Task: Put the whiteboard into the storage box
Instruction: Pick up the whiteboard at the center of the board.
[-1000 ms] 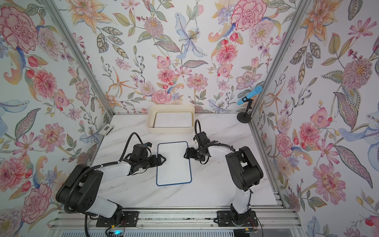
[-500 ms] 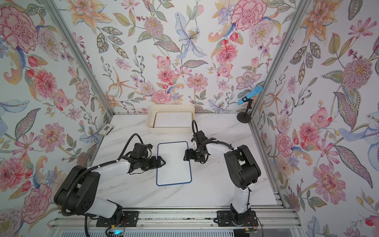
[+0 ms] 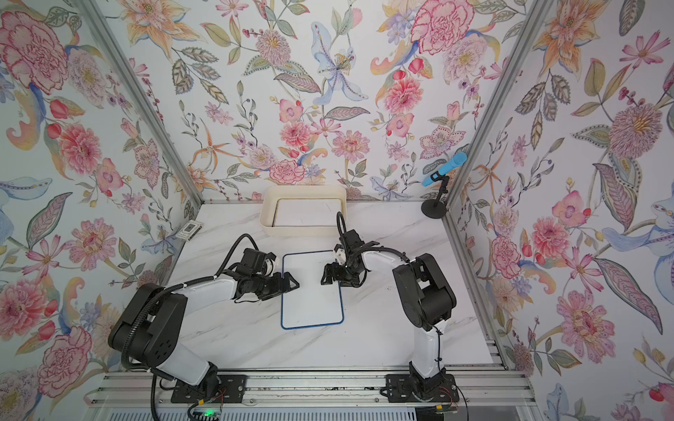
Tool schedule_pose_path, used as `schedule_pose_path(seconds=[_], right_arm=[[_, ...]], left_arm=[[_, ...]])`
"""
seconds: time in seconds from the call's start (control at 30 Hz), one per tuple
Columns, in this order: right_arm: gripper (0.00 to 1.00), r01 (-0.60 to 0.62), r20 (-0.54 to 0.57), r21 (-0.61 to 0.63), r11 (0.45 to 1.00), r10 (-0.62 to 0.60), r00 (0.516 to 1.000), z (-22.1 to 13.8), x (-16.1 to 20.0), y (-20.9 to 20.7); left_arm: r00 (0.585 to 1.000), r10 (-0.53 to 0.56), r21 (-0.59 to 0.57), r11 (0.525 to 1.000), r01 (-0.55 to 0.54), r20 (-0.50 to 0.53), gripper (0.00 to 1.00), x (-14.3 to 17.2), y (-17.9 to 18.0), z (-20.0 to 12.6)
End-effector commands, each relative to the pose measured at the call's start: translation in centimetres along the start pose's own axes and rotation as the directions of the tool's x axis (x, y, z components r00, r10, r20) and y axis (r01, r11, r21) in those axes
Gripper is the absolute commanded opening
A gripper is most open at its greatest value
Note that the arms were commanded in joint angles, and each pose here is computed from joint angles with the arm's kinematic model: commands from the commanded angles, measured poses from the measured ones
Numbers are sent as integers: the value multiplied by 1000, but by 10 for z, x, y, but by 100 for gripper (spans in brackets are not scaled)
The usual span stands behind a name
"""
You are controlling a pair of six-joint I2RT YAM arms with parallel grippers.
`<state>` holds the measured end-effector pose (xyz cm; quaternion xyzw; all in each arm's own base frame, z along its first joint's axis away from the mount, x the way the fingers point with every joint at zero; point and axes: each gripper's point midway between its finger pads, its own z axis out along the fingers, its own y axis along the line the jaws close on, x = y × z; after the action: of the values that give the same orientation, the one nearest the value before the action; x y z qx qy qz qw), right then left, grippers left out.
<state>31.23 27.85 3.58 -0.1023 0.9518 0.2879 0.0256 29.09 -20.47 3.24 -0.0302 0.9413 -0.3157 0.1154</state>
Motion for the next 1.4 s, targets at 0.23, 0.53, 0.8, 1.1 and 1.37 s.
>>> schedule_pose_path(seconds=[0.23,0.53,0.8,1.1,1.37], right_arm=[[82,-87,-188,-196,977,50,981,53,49,-4],[81,-177,-188,-328,928,120,975,61,57,-13],[79,-204,-198,-311,928,146,969,68,64,-23],[77,-215,-215,-280,936,157,964,73,74,-28],[76,-238,-217,-282,929,180,959,75,87,-30]], left_arm=[[938,-201,-52,980,194,-284,90,96,27,39],[941,-184,-21,982,186,-283,89,101,23,47],[944,-188,-2,981,195,-270,89,100,23,50],[917,-357,5,932,363,-178,89,95,43,45],[894,-438,7,898,441,-98,89,89,63,36]])
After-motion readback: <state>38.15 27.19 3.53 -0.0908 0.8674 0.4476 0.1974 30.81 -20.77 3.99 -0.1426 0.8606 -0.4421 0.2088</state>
